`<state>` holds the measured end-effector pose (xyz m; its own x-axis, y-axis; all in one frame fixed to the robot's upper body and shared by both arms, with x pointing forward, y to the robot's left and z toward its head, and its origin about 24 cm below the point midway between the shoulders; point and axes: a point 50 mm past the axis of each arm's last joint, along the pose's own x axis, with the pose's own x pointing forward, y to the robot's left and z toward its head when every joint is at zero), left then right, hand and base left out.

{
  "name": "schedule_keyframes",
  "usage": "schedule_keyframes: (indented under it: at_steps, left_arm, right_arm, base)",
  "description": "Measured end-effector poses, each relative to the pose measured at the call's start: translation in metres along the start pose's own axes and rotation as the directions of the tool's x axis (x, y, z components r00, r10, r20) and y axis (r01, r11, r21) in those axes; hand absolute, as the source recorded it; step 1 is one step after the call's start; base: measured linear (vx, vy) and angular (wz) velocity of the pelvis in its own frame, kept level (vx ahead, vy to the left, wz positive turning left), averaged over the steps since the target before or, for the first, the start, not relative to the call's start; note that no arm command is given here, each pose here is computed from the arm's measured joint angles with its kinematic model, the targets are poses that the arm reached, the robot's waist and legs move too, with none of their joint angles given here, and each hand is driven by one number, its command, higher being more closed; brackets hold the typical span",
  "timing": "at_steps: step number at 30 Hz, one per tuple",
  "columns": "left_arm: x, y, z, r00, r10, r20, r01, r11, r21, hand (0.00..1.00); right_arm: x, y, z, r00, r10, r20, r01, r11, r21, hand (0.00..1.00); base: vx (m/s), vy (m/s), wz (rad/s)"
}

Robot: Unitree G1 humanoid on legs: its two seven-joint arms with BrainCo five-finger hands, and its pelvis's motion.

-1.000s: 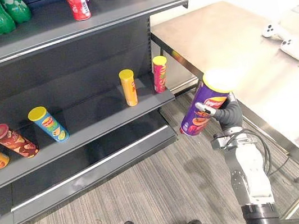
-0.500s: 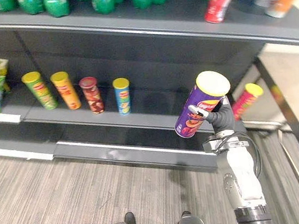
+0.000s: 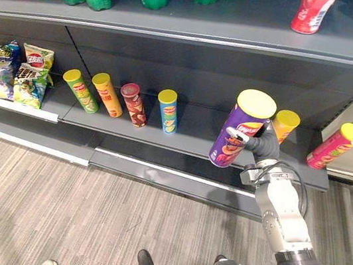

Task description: Put the gum and the chips on the shelf.

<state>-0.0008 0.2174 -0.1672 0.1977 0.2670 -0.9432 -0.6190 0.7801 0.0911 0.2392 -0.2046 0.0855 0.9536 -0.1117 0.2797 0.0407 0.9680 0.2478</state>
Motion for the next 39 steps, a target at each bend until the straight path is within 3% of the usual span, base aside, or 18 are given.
schedule_keyframes:
  at_steps: [8,16,25,30,39]
  left_arm:
    - [0.004,-0.008,0.019,0.998,-0.036,0.047,0.032,0.996,0.077,0.0]
    - [0.007,-0.036,0.053,0.982,-0.135,0.135,0.117,0.984,0.133,0.0]
    - [0.001,-0.069,0.084,0.934,-0.274,0.229,0.24,0.957,0.163,0.0]
    - [0.0,-0.08,0.086,0.925,-0.305,0.228,0.264,0.945,0.193,0.0]
    - [-0.002,-0.091,0.086,0.913,-0.35,0.208,0.306,0.927,0.217,0.0]
  right_arm:
    - [0.016,0.045,-0.006,0.984,0.177,0.001,-0.177,0.984,-0.017,1.0]
    - [0.062,0.066,0.008,0.986,0.144,0.088,-0.134,0.985,-0.104,1.0]
    - [0.11,0.059,0.042,0.964,-0.027,0.266,0.095,0.965,-0.246,1.0]
    - [0.132,0.033,0.069,0.889,-0.197,0.414,0.325,0.908,-0.266,1.0]
    - [0.144,0.006,0.099,0.761,-0.299,0.576,0.545,0.776,-0.317,1.0]
  base:
    - [-0.03,0.038,-0.02]
    - [0.0,0.0,0.13]
    - [0.0,-0.018,0.14]
    - [0.05,-0.065,0.06]
    - [0.04,-0.081,0.0]
